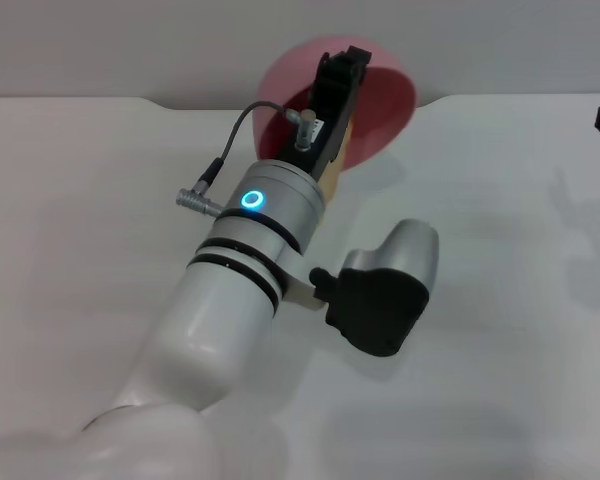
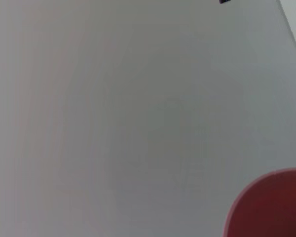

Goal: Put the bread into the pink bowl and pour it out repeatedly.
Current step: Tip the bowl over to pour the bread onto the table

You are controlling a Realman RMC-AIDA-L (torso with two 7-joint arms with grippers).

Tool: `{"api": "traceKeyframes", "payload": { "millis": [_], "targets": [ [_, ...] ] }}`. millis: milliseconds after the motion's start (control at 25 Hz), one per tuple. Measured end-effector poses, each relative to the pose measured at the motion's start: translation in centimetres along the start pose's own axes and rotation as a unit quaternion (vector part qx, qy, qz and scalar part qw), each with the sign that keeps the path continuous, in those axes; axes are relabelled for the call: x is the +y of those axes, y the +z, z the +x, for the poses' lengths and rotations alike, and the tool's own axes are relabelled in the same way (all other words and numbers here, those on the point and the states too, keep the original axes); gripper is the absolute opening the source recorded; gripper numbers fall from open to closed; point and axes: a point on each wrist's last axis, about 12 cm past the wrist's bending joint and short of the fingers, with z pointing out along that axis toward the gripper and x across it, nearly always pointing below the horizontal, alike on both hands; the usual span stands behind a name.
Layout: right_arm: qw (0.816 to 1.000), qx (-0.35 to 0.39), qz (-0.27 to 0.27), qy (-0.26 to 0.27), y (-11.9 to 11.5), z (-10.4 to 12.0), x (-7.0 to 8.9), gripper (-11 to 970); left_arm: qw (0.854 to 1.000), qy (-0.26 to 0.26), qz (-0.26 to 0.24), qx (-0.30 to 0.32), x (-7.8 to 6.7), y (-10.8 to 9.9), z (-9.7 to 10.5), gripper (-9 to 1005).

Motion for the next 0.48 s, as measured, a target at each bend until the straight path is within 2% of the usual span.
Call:
{"api": "traceKeyframes", "payload": {
  "millis": [280, 440, 480],
  "targets": [
    [1.0, 0.0, -0.001, -0.001, 0.03, -0.02, -0.03, 818, 0.999, 0.036, -0.025, -0.006, 0.19, -0.21, -0.01, 42],
    [1.0, 0.001, -0.001, 0.0, 0.02, 0.01, -0.07, 818, 0.999, 0.035, -0.03, -0.002, 0.28, -0.22, 0.1, 42],
    [1.0, 0.001, -0.001, 0.0, 0.02, -0.01, -0.06, 818, 1.0, 0.017, -0.026, 0.003, 0.34, -0.13, 0.24, 42]
  ]
}}
